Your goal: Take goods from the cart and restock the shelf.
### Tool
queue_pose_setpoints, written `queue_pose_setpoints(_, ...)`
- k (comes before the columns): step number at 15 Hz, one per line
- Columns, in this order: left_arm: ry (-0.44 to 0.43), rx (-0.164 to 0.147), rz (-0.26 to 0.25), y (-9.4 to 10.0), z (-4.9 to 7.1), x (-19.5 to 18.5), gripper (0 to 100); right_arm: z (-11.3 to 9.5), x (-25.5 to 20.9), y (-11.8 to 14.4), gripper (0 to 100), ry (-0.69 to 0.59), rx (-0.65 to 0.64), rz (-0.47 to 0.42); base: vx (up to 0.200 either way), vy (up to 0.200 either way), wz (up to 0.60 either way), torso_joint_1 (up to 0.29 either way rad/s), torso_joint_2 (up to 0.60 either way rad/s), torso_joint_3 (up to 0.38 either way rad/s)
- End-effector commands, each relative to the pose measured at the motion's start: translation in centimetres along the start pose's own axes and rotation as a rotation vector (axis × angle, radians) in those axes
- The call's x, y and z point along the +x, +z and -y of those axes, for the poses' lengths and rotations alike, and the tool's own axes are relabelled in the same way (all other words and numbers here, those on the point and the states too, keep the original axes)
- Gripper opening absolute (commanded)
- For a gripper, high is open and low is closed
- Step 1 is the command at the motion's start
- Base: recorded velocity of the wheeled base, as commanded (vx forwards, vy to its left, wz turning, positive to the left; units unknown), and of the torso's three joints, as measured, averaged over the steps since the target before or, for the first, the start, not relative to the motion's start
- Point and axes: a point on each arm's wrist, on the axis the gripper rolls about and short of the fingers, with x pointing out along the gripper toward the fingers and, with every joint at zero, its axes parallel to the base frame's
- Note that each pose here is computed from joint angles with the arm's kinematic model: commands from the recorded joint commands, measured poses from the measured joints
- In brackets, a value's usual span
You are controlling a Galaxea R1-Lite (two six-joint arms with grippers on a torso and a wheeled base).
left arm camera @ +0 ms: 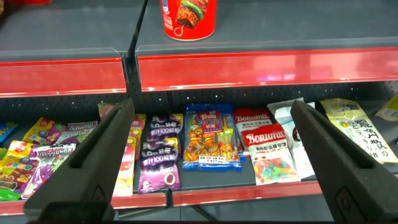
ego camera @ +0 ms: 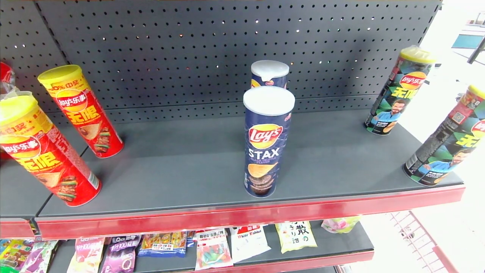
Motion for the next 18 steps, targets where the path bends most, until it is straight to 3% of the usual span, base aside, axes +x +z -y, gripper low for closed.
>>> queue_pose_setpoints(1, 0.001, 0.000, -0.001, 0.00, 0.00, 0.01, 100, -0.63, -1.00, -2.58, 100, -0.130, -0.004, 0.094, 0.000, 0.000, 0.00, 0.000, 0.00, 0.000)
queue_pose_setpoints(3, 0.001, 0.000, -0.001, 0.00, 0.00, 0.01, 100, -0.37, -0.97, -2.69, 100, -0.244, 0.006, 0.084, 0.000, 0.000, 0.00, 0.000, 0.00, 0.000)
queue_pose_setpoints(7, 0.002, 0.000, -0.001, 0.00, 0.00, 0.01, 100, -0.30, -0.82, -2.79, 100, -0.259, 0.043, 0.101, 0.000, 0.000, 0.00, 0.000, 0.00, 0.000)
queue_pose_setpoints(9, 0.001, 0.000, -0.001, 0.00, 0.00, 0.01, 100, -0.20, -0.43, -2.88, 100, -0.260, 0.110, 0.168, 0.000, 0.000, 0.00, 0.000, 0.00, 0.000)
queue_pose_setpoints(12, 0.001, 0.000, -0.001, 0.00, 0.00, 0.01, 100, -0.03, -0.21, -3.28, 100, -0.324, 0.094, 0.159, 0.000, 0.000, 0.00, 0.000, 0.00, 0.000)
queue_pose_setpoints(18, 0.001, 0.000, -0.001, 0.00, 0.00, 0.01, 100, 0.00, -0.18, -3.20, 100, -0.337, 0.108, 0.177, 0.000, 0.000, 0.00, 0.000, 0.00, 0.000)
